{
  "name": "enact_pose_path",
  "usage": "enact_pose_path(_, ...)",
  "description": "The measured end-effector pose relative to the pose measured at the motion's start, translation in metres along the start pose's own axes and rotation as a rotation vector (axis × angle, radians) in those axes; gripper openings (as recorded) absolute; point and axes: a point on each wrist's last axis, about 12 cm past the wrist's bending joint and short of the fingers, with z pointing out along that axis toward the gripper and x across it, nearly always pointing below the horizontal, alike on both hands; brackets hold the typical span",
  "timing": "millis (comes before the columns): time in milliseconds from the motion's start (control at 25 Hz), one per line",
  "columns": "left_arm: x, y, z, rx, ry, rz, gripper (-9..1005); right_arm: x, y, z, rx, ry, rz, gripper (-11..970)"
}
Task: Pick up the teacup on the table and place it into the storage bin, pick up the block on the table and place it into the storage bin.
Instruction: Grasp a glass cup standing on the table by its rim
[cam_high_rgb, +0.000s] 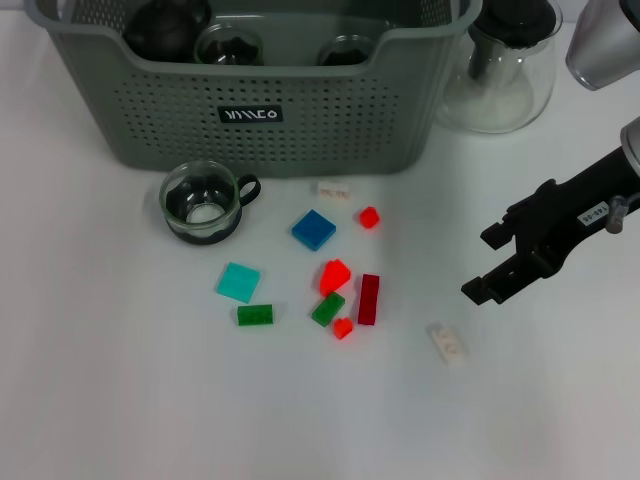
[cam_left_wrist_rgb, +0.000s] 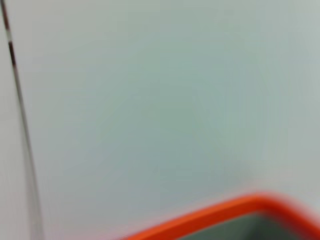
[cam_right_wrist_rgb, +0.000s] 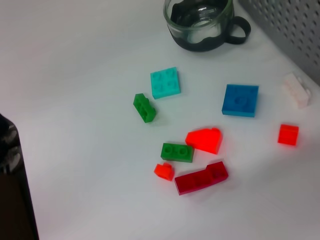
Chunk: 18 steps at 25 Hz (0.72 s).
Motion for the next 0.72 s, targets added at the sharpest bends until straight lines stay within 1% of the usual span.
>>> enact_pose_path(40,0.002,0.000,-0.021,0.107,-0.077,-0.006,684,0.000,0.000,0.000,0.000,0.000,0.001,897)
enact_pose_path(80,0.005,0.000,-0.030,0.163,-0.110,0.001,684,0.001,0.000,0.000,0.000,0.000,0.003,897)
enact_pose_path(160,0.005,0.000,-0.030,0.163,-0.110,0.001,683,0.001,-0.001,0.000,0.000,-0.001,0.005,897)
enact_pose_path(200,0.014,-0.001,-0.047,0.274,-0.154,0.039,682,0.001,-0.001,0.000,0.001,-0.002,0.005,896)
enact_pose_path(240,0.024,-0.005,-0.059,0.370,-0.157,0.097,682,0.001,-0.001,0.000,0.001,-0.003,0.006,896)
enact_pose_path(280,0.027,-0.006,-0.062,0.386,-0.154,0.111,682,0.002,-0.001,0.000,0.001,-0.004,0.007,896)
enact_pose_path(440,0.055,-0.015,-0.078,0.531,-0.059,0.238,680,0.003,-0.003,0.001,0.008,-0.010,0.014,896)
enact_pose_path(520,0.068,-0.018,-0.085,0.587,-0.020,0.278,679,0.004,-0.003,0.002,0.010,-0.014,0.019,896)
enact_pose_path(600,0.081,-0.021,-0.089,0.617,0.029,0.314,678,0.006,-0.003,0.002,0.010,-0.016,0.024,896)
enact_pose_path(720,0.100,-0.025,-0.089,0.611,0.118,0.389,677,0.008,-0.004,0.003,0.012,-0.018,0.031,896)
